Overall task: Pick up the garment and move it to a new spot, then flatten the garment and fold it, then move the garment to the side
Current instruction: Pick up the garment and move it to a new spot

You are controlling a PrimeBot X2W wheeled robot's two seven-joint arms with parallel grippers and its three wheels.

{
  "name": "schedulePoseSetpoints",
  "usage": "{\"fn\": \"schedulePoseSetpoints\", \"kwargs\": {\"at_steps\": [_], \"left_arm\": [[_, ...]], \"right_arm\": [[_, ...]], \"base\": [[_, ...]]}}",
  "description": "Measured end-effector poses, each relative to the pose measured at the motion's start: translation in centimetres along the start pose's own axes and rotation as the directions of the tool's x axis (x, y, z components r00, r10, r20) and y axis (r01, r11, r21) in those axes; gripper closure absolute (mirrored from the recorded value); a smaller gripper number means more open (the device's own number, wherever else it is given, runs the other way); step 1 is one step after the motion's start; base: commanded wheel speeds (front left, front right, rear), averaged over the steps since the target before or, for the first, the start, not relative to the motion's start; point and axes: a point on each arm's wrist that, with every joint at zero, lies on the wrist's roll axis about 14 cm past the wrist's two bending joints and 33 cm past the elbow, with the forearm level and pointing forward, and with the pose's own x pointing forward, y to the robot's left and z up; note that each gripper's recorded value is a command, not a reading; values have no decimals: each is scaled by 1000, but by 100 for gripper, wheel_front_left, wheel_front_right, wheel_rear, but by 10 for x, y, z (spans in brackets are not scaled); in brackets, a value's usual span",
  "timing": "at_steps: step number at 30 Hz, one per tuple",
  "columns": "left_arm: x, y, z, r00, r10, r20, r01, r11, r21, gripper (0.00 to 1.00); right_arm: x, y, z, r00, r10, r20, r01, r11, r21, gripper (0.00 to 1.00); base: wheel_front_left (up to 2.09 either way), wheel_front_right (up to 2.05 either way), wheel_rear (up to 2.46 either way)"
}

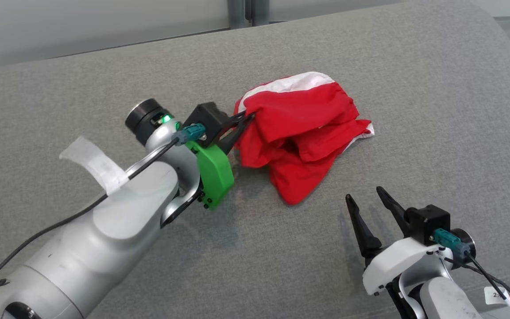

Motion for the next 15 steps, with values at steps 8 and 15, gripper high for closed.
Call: {"fn": "schedulePoseSetpoints", "kwargs": {"at_steps": [8, 15], "left_arm": [[-42, 23, -44, 979, 184, -85, -192, 977, -92, 0], [-73, 22, -55, 958, 269, -93, -280, 953, -121, 0]], "right_arm": [[1, 19, 6, 998, 55, 9, -55, 998, -5, 0], [-11, 24, 8, 998, 65, 11, -65, 998, -5, 0]], "base": [[0, 0, 0], [0, 0, 0]]}}
